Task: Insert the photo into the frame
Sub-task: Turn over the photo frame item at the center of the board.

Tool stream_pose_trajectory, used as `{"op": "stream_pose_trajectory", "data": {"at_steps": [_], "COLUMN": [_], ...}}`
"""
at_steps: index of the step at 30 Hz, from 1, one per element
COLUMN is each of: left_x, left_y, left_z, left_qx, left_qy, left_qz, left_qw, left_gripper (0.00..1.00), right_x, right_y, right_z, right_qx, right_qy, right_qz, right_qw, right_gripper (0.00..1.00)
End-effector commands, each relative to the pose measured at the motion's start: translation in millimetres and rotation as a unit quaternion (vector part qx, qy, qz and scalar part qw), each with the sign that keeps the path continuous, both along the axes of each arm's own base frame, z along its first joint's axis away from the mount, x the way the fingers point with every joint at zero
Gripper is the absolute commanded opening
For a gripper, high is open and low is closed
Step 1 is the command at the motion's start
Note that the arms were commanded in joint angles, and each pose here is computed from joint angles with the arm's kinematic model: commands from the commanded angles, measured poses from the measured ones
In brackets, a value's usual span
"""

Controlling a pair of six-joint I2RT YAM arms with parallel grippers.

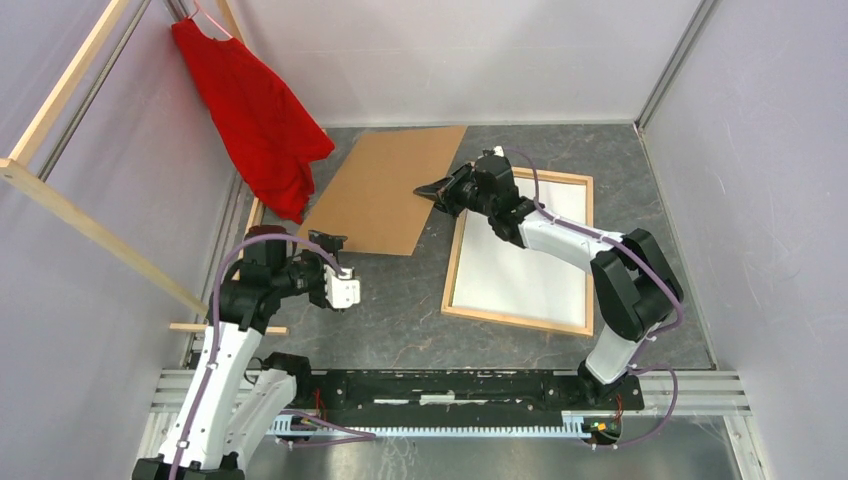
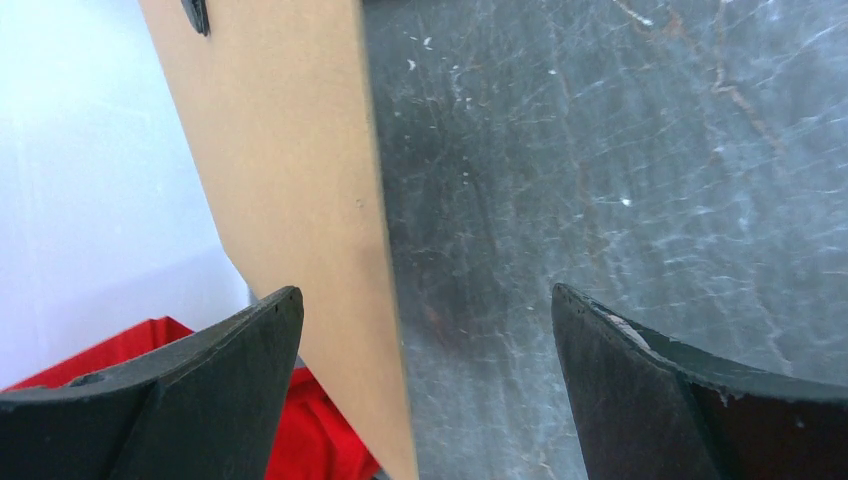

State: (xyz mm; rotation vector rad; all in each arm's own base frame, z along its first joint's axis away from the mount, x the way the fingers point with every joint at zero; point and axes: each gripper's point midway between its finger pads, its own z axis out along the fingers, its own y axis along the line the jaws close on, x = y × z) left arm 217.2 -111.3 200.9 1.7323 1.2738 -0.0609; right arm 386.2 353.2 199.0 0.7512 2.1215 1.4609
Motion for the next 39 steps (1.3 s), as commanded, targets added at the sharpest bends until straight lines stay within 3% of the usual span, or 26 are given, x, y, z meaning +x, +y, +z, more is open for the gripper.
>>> {"op": "stream_pose_trajectory", "data": {"at_steps": [1,5,11,19,21,23,28,30,35,37,39], "left_x": [28.9,43.8,68.0,77.8,79.8,80.8,81.3,79.7,75.2,73.5,71.6], "left_y": [-1.1,-1.3,1.0,7.8,7.5,6.0,0.6,-2.9,-11.8,-13.4,-14.7], "left_z": [13.8,25.2,51.9,60.3,69.1,79.0,98.6,104.9,112.6,115.1,117.0], "left_qx": [0.021,0.015,-0.018,-0.009,-0.019,-0.027,-0.048,-0.054,-0.055,-0.051,-0.046], "left_qy": [-0.132,-0.164,-0.224,-0.25,-0.261,-0.271,-0.257,-0.232,-0.175,-0.163,-0.15], "left_qz": [-0.014,-0.001,0.044,0.064,0.069,0.068,0.064,0.059,0.035,0.028,0.021], "left_qw": [0.991,0.986,0.973,0.966,0.963,0.96,0.963,0.969,0.982,0.985,0.987], "left_gripper": [0.99,0.97,0.83,0.24,0.16,0.11,0.02,0.02,0.02,0.02,0.02], "right_x": [-15.7,-23.6,-35.3,-50.3,-54.0,-56.8,-66.0,-61.8,-41.7,-41.3,-45.9], "right_y": [11.0,9.0,9.6,6.3,5.9,5.9,-14.9,-33.4,-85.8,-103.1,-114.9], "right_z": [96.3,101.7,95.9,87.6,88.8,87.7,74.8,71.7,75.4,78.5,88.8], "right_qx": [0.114,0.12,0.118,0.121,0.121,0.114,0.055,0.004,-0.227,-0.301,-0.347], "right_qy": [-0.077,-0.079,-0.072,-0.066,-0.089,-0.124,-0.212,-0.257,-0.424,-0.491,-0.583], "right_qz": [0.034,0.037,0.049,0.07,0.091,0.14,0.238,0.264,0.267,0.244,0.21], "right_qw": [0.99,0.989,0.989,0.988,0.984,0.976,0.946,0.929,0.835,0.78,0.704], "right_gripper": [0.0,0.0,0.0,0.02,0.17,0.42,0.8,0.96,0.98,0.98,0.98]}}
